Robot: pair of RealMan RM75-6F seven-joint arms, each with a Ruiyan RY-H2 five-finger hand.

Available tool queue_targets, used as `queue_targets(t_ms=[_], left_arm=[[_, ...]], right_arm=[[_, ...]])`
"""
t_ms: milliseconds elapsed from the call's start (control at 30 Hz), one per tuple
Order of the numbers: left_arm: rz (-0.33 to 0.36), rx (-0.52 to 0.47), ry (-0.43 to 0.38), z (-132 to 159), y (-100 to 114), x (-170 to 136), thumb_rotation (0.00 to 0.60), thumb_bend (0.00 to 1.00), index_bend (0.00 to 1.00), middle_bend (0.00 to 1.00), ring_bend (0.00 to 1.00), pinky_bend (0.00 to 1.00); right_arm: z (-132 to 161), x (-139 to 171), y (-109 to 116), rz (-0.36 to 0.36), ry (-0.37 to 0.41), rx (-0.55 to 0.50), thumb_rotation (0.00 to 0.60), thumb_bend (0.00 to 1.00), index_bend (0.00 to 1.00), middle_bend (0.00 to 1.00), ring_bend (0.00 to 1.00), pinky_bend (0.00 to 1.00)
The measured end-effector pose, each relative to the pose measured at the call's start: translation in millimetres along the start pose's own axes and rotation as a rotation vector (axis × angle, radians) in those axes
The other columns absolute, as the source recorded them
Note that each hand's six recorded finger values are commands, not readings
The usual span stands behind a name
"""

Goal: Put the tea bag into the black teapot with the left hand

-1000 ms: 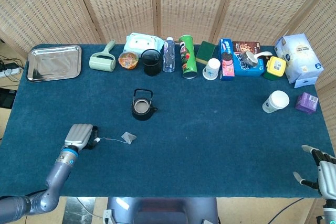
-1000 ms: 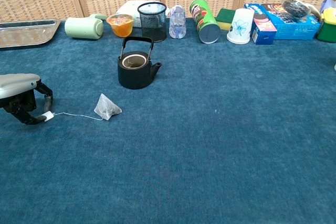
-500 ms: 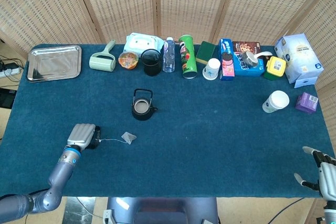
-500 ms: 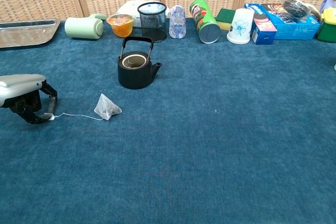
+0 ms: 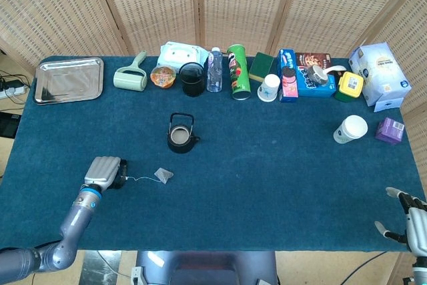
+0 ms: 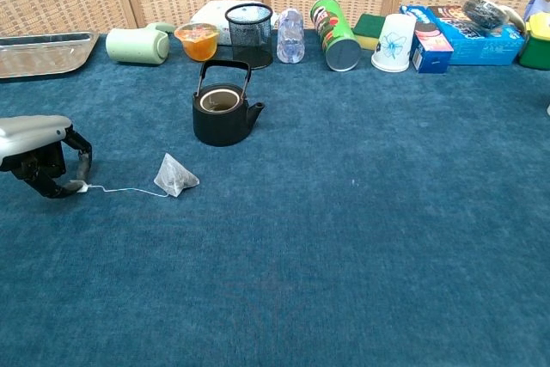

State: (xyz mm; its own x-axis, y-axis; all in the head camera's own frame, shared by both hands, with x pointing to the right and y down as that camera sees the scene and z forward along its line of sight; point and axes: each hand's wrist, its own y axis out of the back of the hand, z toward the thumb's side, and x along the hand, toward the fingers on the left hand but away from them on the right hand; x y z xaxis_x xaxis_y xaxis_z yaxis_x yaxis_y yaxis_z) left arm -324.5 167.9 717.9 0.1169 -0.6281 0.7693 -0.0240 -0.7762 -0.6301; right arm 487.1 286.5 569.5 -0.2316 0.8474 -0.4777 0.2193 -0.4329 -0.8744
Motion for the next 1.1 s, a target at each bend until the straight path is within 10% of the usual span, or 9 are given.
queue_targets(t_ms=[1100], left_arm=[[0.227,0.036,-0.110,18,109,-21,0.600,0.48,0.61,1.00,1.00,0.94]], right_arm=[[33,-5,4,0.002,0.142,0.036,0.600,0.24,0.22,0.30,0.27,0.23]])
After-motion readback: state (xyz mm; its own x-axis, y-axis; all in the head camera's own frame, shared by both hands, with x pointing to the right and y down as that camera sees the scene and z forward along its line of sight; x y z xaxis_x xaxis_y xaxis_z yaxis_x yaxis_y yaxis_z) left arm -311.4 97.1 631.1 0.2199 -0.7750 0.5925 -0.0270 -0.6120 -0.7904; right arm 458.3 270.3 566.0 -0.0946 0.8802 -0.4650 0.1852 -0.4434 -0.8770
